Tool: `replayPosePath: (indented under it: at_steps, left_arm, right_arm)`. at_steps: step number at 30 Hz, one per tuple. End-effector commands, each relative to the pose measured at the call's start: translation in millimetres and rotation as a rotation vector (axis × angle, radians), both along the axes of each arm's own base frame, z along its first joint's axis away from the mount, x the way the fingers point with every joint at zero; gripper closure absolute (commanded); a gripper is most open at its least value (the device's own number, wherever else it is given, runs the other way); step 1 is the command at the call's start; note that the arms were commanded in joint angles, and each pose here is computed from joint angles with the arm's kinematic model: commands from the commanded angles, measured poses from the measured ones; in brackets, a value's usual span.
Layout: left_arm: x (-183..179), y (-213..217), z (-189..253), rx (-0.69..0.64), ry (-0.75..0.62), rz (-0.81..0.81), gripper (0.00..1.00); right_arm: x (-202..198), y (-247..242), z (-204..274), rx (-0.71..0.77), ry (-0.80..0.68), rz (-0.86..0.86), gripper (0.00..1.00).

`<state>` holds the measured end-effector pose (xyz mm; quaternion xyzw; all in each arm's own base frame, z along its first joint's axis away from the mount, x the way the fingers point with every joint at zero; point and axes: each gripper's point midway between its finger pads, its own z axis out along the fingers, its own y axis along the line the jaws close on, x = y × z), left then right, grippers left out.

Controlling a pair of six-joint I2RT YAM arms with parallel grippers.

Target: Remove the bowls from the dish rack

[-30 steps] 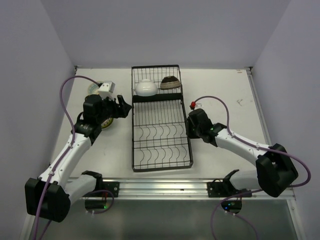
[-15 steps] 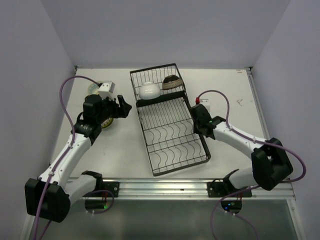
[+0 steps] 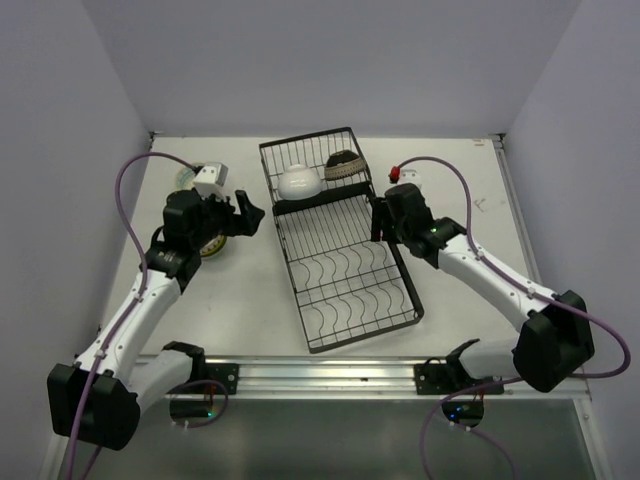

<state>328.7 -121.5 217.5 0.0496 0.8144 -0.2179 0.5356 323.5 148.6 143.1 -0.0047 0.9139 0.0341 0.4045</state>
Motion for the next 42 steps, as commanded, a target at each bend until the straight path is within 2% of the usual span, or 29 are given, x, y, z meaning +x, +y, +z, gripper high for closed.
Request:
replayPosePath:
  at_steps: [1,2,6,9,11,16,17,18,20,21,30,42]
  left_arm:
    - [-0.2,-1.3,18.1,-0.007,-0.064,-0.01,0.14]
    - [0.0,-2.5,17.2,-0.016,-0.06,-0.012,0.09]
    - [0.6,-1.4,20.1,-0.028,-0.064,0.003,0.05]
    - [-1.1,4.5,24.7,-0.018,-0.086,0.03,0.0]
    - [-2.7,8.1,30.0,-0.017,-0.105,0.048,0.0]
    - [-2.6,17.9,34.8,0.006,-0.117,0.106,0.0]
    - [-4.2,18.5,36.2,0.012,-0.122,0.109,0.0]
    - [-5.0,18.9,37.7,0.017,-0.128,0.116,0.0]
    - [-8.0,17.5,41.7,0.024,-0.144,0.111,0.0]
    - [-8.4,17.3,42.6,0.03,-0.149,0.114,0.0]
    - [-13.5,9.2,46.6,0.044,-0.163,0.087,0.0]
    - [-14.2,7.1,47.6,0.052,-0.164,0.083,0.0]
  right_arm:
    - [16.9,23.3,53.4,0.13,-0.12,0.041,0.3]
    - [23.4,29.9,66.4,0.172,-0.158,0.04,0.3]
    - [38.0,54.2,95.1,0.357,-0.237,0.025,0.29]
    - [50.9,72.8,108.3,0.536,-0.275,-0.017,0.24]
    - [63.6,82.0,110.9,0.628,-0.302,-0.035,0.23]
    - [97.7,87.0,96.6,0.905,-0.249,-0.11,0.24]
    - [100.1,90.6,75.0,0.936,-0.201,-0.109,0.25]
    - [110.8,87.9,89.5,1.035,-0.246,-0.11,0.27]
    - [117.0,90.8,90.4,1.11,-0.258,-0.085,0.29]
    - [122.1,91.8,78.6,1.115,-0.238,-0.098,0.29]
    - [138.3,100.2,83.0,1.149,-0.261,-0.069,0.3]
    - [155.0,105.8,69.8,1.156,-0.216,-0.105,0.34]
